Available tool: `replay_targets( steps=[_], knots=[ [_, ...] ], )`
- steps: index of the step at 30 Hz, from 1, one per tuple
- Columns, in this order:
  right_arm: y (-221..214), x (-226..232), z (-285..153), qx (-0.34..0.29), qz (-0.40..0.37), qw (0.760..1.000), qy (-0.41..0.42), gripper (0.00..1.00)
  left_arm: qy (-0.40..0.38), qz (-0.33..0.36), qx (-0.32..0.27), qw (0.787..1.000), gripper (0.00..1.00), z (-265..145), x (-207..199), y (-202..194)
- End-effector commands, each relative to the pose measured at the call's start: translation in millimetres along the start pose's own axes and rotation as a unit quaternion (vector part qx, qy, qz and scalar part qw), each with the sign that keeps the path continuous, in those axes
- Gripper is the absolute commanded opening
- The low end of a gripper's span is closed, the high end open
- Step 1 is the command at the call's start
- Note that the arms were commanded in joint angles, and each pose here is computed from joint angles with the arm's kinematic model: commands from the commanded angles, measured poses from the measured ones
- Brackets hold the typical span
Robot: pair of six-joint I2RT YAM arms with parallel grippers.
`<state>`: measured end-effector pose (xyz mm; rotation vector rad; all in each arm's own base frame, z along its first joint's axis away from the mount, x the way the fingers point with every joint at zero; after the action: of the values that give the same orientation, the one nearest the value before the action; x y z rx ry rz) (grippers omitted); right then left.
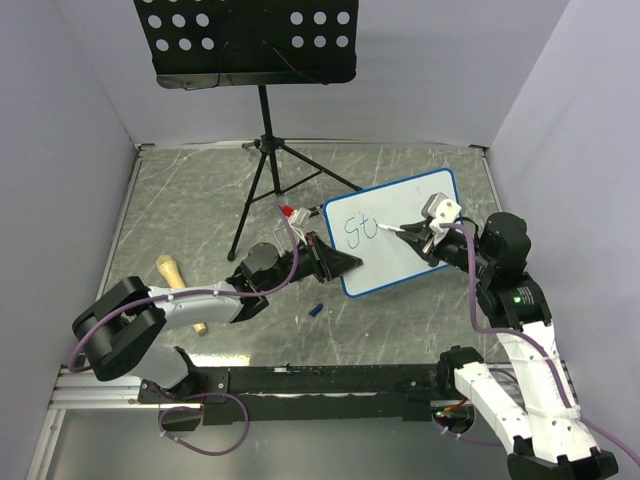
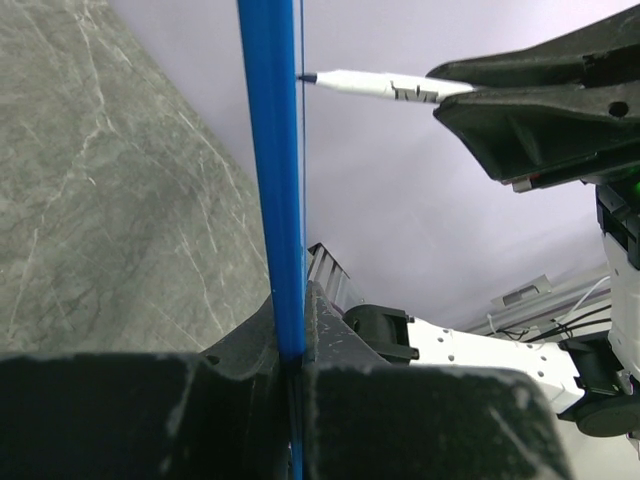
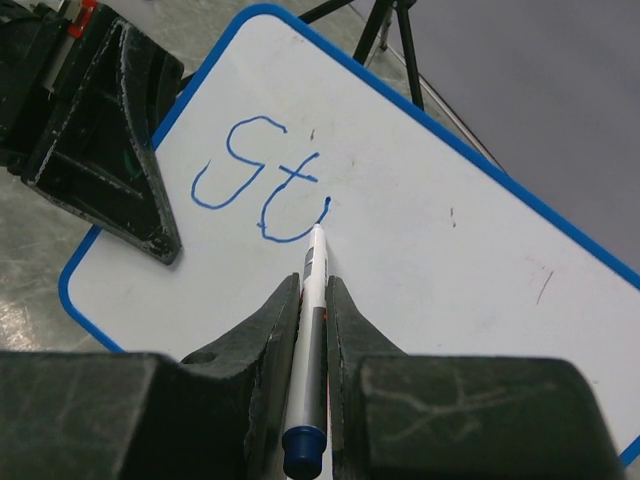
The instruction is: Write a sentence on the whiteboard
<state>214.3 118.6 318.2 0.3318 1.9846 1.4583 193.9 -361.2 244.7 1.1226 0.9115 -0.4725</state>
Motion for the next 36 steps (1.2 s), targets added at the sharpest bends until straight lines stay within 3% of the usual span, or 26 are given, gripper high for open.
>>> replay_targets(
  steps=[1,36],
  knots=[
    [-6.6,5.4,-3.6,0.011,0.002,1.0,0.007,0.0,-0.107,0.039,-0.083,0.99,0.01,-3.2,-64.5,44.9],
    [-0.3,-24.6,7.5,0.006,0.003,0.999,-0.05,0.0,-0.126,0.031,-0.052,0.99,0.01,1.6,-63.8,34.5]
  ],
)
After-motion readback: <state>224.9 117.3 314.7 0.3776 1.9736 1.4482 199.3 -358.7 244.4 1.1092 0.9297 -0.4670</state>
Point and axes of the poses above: each gripper's point midway between its finger pads, its own z axis out along the fingers, its own x axis along the line the jaws close on, y = z × x, the point moved 3 cm from there along -z, back along the fingers, and after that the axes turned 4 degrees about -z, right-handed, at the moved point
